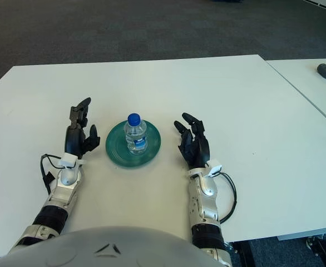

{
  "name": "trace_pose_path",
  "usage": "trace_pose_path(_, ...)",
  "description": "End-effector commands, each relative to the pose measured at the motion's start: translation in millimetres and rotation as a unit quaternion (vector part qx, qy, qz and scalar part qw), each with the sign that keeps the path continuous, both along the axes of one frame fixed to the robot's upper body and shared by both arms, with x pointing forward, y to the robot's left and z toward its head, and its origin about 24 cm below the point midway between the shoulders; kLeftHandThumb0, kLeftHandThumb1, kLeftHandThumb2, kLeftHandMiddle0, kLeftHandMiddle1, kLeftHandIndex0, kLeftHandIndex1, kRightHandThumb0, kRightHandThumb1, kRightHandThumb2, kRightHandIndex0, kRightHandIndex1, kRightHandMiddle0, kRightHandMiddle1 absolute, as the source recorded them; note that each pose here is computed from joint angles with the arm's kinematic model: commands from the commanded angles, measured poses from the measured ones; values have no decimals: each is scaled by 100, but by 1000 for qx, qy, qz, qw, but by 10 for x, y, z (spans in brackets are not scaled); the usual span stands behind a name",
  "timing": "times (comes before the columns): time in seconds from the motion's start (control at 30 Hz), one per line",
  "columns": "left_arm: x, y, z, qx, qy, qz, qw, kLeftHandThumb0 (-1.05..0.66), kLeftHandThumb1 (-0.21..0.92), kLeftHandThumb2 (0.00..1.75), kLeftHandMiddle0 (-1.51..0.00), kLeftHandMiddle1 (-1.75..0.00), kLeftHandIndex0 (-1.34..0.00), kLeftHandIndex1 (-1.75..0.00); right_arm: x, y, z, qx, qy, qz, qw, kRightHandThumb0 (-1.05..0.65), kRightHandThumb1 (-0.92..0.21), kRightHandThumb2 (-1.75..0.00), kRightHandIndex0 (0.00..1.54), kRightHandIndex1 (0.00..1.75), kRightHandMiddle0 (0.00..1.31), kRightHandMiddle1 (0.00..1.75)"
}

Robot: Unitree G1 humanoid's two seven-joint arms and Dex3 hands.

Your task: Put the bottle into the plate.

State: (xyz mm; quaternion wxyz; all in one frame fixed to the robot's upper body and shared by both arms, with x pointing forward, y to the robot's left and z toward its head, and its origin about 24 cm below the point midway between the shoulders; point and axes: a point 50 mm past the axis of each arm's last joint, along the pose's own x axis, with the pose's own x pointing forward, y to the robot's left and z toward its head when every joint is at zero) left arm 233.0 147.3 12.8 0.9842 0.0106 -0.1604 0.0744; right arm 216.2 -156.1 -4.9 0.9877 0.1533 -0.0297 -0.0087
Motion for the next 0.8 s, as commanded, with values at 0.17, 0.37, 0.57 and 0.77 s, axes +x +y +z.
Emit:
trace_pose_path(0.17, -222, -83, -323, -51, 158, 82, 983, -69, 92, 94, -64, -20, -26, -100, -162, -105, -284, 12, 69, -7, 998, -69, -92, -70, 52, 59, 12, 97)
trace_pose_path(0.37, -240, -113, -302, -45, 186, 100, 976, -57, 92, 97, -56, -55, -29, -98, -159, -124, -282, 13, 67, -4, 998, -69, -92, -69, 52, 60, 11, 97)
trace_pose_path(0.57, -246, -172, -292, -60, 195, 94, 975, -54, 92, 99, -55, -63, -29, -98, -150, -134, -278, 17, 65, -2, 998, -69, -92, -67, 52, 61, 11, 97)
trace_pose_path(0.77, -233, -199, -297, -82, 200, 85, 973, -53, 92, 96, -59, -70, -32, -101, -145, -136, -272, 19, 60, -1, 998, -69, -92, -67, 52, 62, 12, 97)
